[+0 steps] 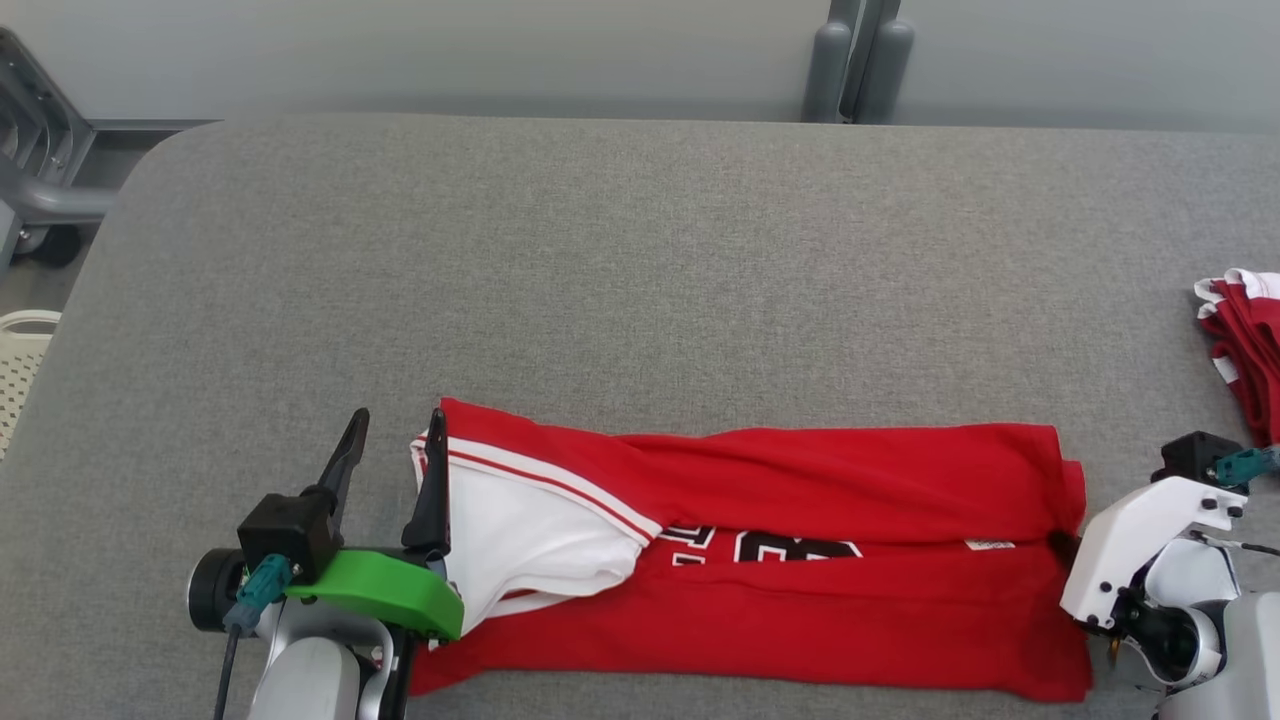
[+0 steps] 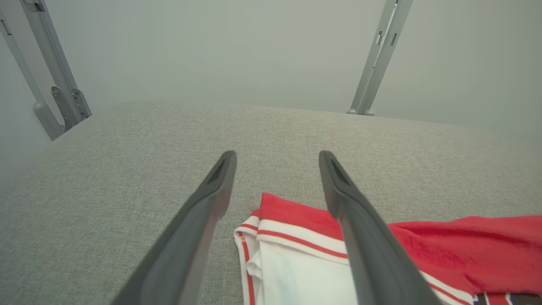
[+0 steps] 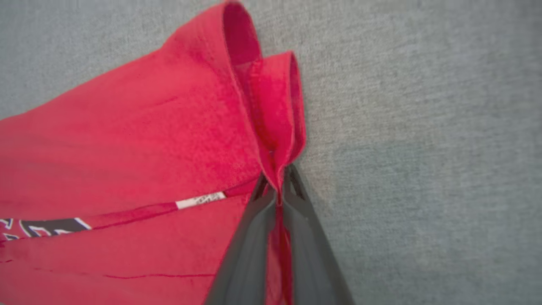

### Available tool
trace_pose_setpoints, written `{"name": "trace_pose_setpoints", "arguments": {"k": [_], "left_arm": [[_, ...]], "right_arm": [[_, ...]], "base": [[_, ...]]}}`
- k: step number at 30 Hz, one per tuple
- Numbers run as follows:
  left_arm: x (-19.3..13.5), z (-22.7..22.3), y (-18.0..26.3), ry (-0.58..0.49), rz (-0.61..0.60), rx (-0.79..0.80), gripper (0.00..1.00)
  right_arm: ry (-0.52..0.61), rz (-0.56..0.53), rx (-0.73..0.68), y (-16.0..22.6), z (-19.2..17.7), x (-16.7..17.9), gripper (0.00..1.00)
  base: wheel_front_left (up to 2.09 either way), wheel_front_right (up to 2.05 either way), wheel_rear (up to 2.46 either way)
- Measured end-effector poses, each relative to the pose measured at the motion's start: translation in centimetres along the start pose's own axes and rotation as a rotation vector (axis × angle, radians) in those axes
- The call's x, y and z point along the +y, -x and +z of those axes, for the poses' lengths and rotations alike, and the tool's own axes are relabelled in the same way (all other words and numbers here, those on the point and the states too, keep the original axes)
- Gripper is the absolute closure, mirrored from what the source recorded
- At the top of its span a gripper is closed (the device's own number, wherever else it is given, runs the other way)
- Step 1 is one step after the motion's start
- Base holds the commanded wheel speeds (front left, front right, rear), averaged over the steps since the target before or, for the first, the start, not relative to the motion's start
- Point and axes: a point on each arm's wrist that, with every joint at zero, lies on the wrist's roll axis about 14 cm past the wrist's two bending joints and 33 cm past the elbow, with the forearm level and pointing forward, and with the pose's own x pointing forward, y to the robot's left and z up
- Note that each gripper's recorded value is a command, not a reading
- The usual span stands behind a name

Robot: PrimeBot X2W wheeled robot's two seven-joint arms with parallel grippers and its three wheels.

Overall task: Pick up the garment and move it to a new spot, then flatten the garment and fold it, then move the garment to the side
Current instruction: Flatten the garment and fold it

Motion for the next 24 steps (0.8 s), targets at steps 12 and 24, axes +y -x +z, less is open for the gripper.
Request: {"name": "trace_pose_setpoints", "arguments": {"k": [12,24], "left_arm": [[-0.6,0.1,0.2,0.001,-0.016,-0.005,0.0],[-1.2,0.1,0.6,0.002,-0.031,-0.003,0.0]], "right_arm": [[-0.031,-0.174,-0.107,3.1,3.0,-5.4,1.0],[-0.039,-0.322,-0.191,7.0,5.3,-9.2,1.0]], "base": [[0.0,0.0,0.0],[0.0,0.0,0.0]]}}
